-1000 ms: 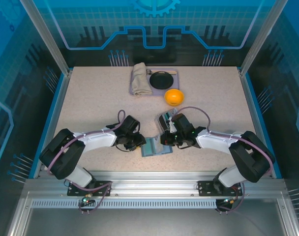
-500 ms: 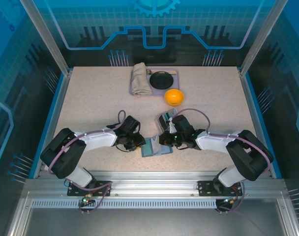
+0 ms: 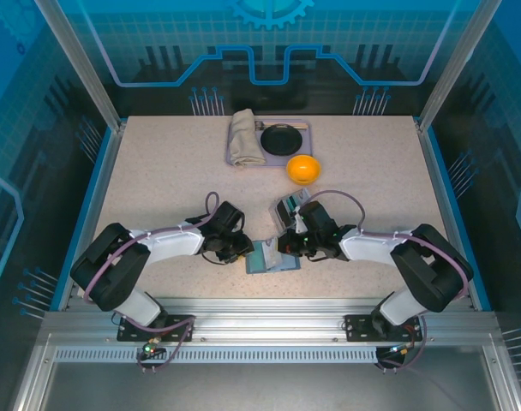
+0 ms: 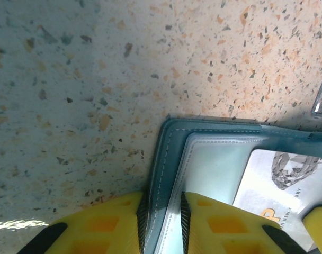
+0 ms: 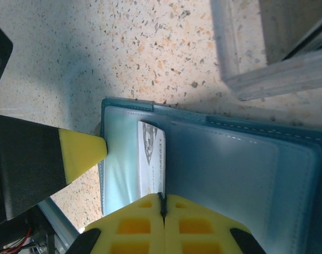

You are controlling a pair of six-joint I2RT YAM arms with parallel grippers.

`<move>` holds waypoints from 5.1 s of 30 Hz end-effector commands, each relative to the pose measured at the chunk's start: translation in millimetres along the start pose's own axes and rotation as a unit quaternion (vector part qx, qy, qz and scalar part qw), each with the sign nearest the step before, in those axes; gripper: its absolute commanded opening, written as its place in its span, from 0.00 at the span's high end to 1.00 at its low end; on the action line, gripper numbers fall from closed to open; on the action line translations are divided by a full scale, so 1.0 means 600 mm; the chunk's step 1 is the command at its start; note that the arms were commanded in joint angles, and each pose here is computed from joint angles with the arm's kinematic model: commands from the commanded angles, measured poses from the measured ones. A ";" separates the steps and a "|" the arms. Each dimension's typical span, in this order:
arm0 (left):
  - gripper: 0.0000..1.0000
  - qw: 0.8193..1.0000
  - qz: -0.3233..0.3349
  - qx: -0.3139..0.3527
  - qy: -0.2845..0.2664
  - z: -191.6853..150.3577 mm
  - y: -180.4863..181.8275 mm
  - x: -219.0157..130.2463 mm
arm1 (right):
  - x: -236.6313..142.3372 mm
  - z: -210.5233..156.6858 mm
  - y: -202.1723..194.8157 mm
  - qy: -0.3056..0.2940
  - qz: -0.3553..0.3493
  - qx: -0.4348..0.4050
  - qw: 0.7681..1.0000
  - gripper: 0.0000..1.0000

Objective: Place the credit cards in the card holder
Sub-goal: Insert the credit card into the card slot, then pick up the credit card from the storage box.

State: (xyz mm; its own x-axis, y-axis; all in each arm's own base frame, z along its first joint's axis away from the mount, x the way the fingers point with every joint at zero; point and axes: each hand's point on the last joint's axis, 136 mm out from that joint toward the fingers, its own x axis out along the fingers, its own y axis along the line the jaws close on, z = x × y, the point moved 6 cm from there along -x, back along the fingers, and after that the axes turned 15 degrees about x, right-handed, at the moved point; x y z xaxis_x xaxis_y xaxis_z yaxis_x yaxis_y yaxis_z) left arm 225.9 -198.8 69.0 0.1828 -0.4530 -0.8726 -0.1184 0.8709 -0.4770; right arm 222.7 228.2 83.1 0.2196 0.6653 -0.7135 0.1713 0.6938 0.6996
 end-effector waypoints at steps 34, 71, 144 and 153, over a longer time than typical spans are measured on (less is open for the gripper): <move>0.75 0.999 -0.021 -0.045 -0.001 -0.021 0.001 0.001 | 0.044 -0.019 0.008 -0.013 -0.020 0.055 0.998 1.00; 0.74 0.998 -0.020 -0.051 -0.015 -0.019 0.001 -0.005 | 0.057 -0.047 0.059 0.085 -0.067 -0.026 0.994 0.89; 0.52 0.993 0.025 -0.029 -0.113 0.016 -0.005 -0.096 | 0.027 0.176 0.093 -0.037 -0.416 -0.300 0.858 0.59; 0.51 0.993 0.023 -0.031 -0.109 0.018 -0.005 -0.091 | 0.022 0.174 0.097 -0.072 -0.464 -0.328 0.819 0.57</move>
State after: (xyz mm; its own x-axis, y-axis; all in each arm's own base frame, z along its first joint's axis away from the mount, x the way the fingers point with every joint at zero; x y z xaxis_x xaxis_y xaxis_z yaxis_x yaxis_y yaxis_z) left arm 228.6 -180.6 121.6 0.3849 -0.3736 -0.8440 -0.1673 0.8710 -0.4619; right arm 336.1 253.9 114.9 0.3760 -0.1592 -0.9129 -0.2189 0.9420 -0.2544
